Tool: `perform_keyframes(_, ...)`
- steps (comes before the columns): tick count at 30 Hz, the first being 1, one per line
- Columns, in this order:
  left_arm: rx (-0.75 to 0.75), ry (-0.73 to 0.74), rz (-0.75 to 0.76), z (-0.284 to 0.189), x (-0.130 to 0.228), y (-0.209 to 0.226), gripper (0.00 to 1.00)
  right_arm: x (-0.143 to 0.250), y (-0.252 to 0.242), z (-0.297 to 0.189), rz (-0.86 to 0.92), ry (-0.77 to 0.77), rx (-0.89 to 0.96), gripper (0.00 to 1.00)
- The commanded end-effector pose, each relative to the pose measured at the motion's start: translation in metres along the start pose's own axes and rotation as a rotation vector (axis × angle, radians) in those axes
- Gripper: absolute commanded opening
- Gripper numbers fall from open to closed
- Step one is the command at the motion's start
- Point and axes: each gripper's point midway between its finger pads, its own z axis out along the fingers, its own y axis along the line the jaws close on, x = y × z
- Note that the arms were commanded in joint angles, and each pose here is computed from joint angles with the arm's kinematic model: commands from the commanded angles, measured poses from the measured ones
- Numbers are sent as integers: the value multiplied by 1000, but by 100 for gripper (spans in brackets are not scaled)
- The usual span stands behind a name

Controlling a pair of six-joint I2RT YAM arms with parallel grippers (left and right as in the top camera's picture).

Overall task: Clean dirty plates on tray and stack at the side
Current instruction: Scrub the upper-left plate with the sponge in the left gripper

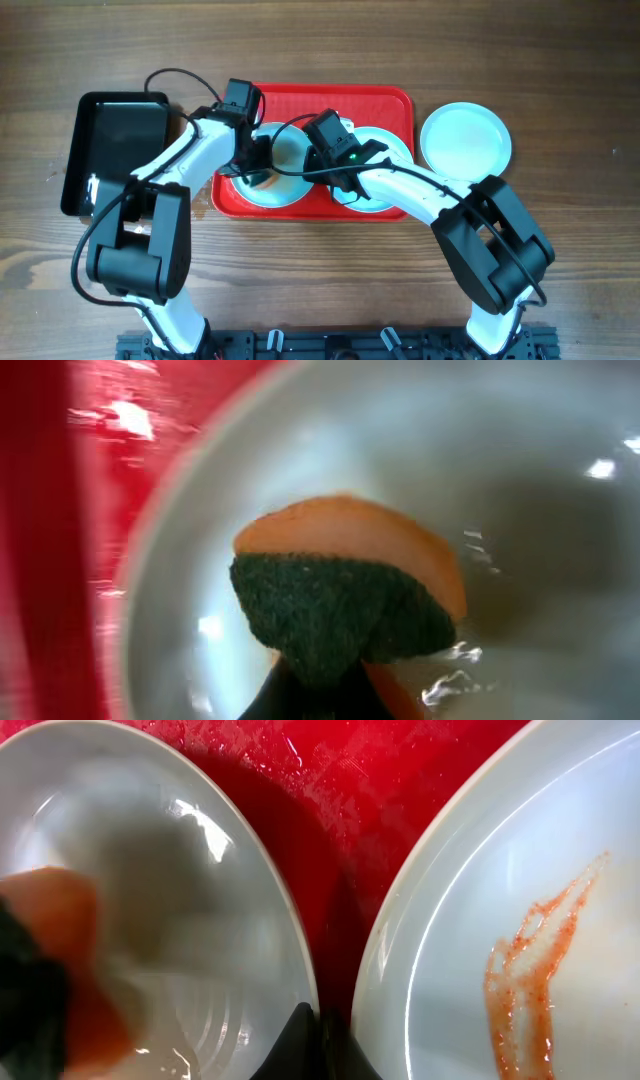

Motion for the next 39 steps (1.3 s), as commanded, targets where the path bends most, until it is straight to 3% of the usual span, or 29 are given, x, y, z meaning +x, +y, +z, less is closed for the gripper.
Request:
perform_keyframes(1, -367, 23, -44, 6, 10, 85, 4, 3, -15, 4, -10, 0, 55, 5)
perform_keyframes(5, -328, 8, -89, -9, -2, 81, 4, 3, -15, 4, -10, 1, 56, 4)
perform_keyframes(7, -177, -13, -79, -26, -16, 47, 4, 3, -15, 4, -10, 1, 55, 4)
perform_keyframes(10, 215, -60, -33, -59, -35, -36, 4, 3, -15, 4, -10, 0, 55, 4)
perform_keyframes(13, 296, -96, -47, -57, -45, -60, 4, 3, -15, 4, -10, 1, 55, 4)
perform_keyframes(22, 259, 30, -49, 14, -31, -65, 4, 4, -11, 4, -9, 8, 35, 4)
perform_keyframes(24, 194, 48, -58, 25, -26, -53, 4, 6, -13, 4, -10, 16, 43, 4)
perform_keyframes(26, -29, 46, -68, 29, -21, -10, 4, 6, -13, 4, -10, 18, 46, 4)
perform_keyframes(29, -257, 108, -80, 21, -2, 41, 4, 6, -13, 4, -9, 18, 45, 4)
perform_keyframes(31, -315, 158, -98, 16, 8, 61, 4, 6, -13, 4, -10, 19, 46, 4)
perform_keyframes(34, -334, 173, -134, 4, 14, 68, 4, 7, -14, 4, -9, 21, 48, 4)
perform_keyframes(37, -398, 72, -189, -30, 2, 79, 4, 8, -15, 4, -8, 24, 52, 4)
perform_keyframes(39, -311, 8, -212, -53, -7, 66, 4, 7, -15, 4, -6, 23, 50, 4)
